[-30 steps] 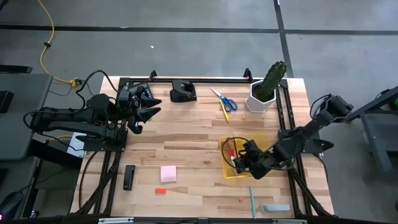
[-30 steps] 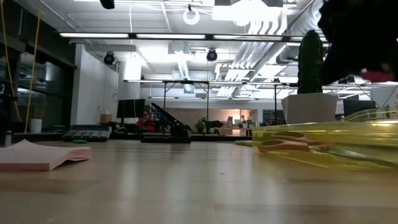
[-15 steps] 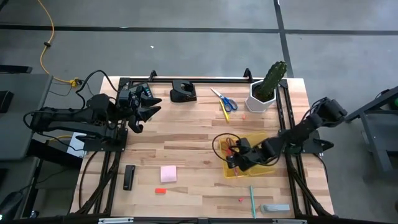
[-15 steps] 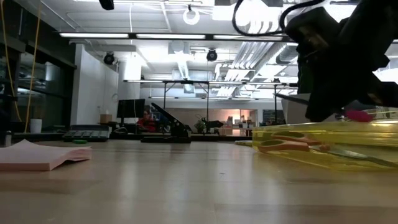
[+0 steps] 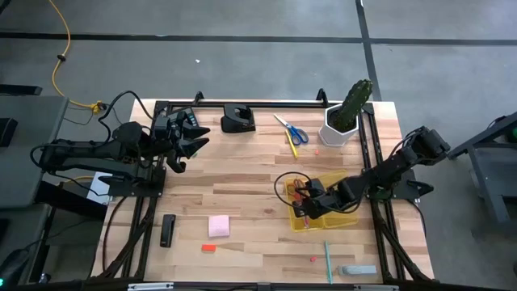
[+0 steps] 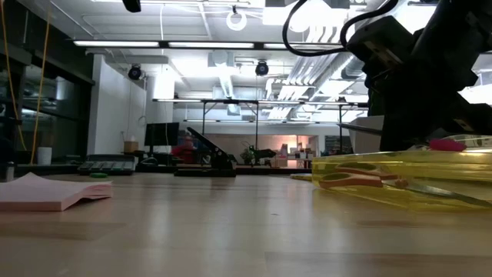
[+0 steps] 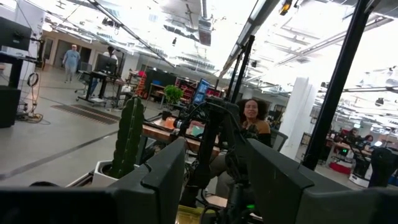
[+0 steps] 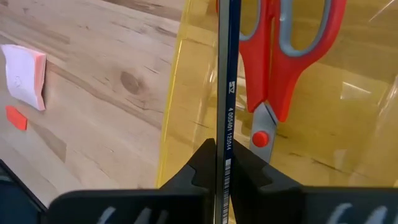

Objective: Pack school essentials
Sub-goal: Put the black pencil into the yellow box

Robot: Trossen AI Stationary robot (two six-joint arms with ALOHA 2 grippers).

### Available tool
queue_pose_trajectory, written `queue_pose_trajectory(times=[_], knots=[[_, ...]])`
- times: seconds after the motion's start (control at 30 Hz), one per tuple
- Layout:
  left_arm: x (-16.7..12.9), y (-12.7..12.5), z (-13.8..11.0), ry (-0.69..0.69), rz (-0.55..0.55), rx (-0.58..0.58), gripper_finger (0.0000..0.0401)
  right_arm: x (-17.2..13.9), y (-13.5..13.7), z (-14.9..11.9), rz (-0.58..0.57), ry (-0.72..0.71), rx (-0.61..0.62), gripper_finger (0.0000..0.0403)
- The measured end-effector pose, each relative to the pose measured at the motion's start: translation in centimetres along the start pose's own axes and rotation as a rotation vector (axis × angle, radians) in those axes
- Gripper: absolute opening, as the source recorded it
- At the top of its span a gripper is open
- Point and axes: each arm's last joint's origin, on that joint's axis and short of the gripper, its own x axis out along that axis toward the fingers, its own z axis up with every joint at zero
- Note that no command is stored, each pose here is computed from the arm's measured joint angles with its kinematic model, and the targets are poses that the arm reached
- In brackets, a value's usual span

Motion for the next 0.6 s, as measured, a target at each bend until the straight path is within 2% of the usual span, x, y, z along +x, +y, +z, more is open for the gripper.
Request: queue_pose_trajectory(times=[0.6], knots=[[0.00, 0.00, 0.00, 0.000, 0.000, 0.000, 0.0156, 0.00, -0.01, 0.02, -0.001, -0.007, 0.008, 0.0016]])
